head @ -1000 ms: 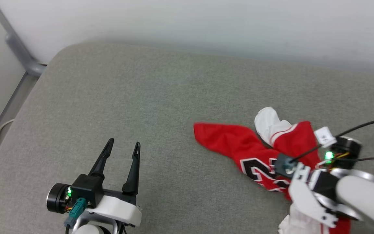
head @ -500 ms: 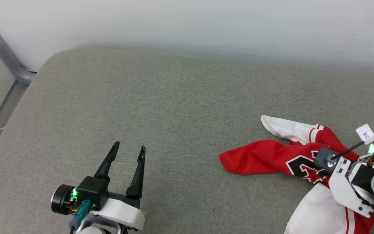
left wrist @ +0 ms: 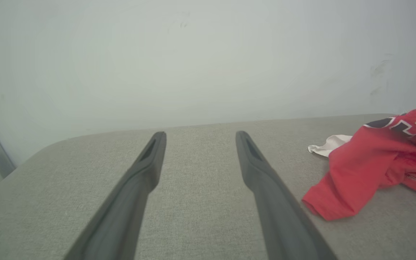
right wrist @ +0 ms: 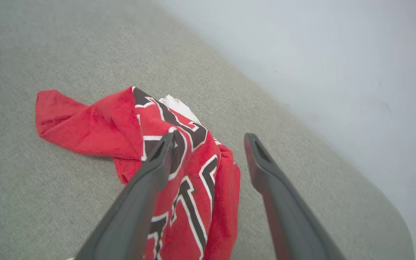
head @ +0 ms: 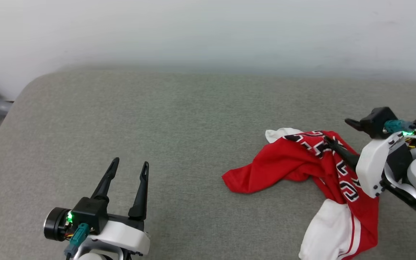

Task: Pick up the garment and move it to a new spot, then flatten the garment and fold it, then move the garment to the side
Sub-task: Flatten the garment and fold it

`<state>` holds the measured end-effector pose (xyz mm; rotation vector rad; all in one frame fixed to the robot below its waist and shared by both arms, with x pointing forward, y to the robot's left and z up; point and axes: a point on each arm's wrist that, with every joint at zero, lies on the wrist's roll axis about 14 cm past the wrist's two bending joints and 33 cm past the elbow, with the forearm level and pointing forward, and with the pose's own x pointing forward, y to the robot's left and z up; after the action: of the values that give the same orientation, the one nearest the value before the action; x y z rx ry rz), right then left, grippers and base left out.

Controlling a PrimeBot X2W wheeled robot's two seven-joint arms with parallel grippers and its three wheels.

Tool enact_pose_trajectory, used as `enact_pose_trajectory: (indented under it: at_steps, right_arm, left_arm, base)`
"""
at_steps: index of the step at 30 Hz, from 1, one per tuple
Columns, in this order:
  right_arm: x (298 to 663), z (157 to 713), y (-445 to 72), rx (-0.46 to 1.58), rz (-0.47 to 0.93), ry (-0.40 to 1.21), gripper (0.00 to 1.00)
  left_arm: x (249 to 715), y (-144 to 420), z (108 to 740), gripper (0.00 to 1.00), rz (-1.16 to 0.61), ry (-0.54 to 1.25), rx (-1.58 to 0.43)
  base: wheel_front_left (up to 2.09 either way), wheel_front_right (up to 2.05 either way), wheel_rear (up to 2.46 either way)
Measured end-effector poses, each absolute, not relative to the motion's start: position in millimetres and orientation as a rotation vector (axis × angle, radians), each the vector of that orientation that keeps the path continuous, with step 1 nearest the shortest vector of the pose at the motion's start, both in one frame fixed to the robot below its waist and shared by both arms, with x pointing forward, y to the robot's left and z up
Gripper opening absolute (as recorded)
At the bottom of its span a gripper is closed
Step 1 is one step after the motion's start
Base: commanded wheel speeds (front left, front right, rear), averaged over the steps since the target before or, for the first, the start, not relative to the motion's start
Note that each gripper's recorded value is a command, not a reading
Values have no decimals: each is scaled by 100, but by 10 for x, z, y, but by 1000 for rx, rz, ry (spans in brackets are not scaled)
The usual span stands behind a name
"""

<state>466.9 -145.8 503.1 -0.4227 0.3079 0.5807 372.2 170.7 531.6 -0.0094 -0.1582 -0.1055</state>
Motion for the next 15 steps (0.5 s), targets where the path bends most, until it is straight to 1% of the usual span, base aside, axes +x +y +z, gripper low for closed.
enact_pose_trajectory:
  at_steps: [6, 10, 15]
  right_arm:
    - [4646, 5461, -1525, -271, 513, 131, 100]
    - [4630, 5631, -1744, -150, 406, 13, 100]
    - [4455, 5509, -1907, -15, 277, -56, 100]
  left_arm:
    - [3790, 1610, 5411, 100, -138, -188, -9]
    - [3836, 1556, 5491, 100, -154, -213, -22]
    - [3901, 1488, 5586, 100, -170, -244, -53]
  base:
    - [0, 0, 0]
    - [0, 0, 0]
    - [0, 0, 0]
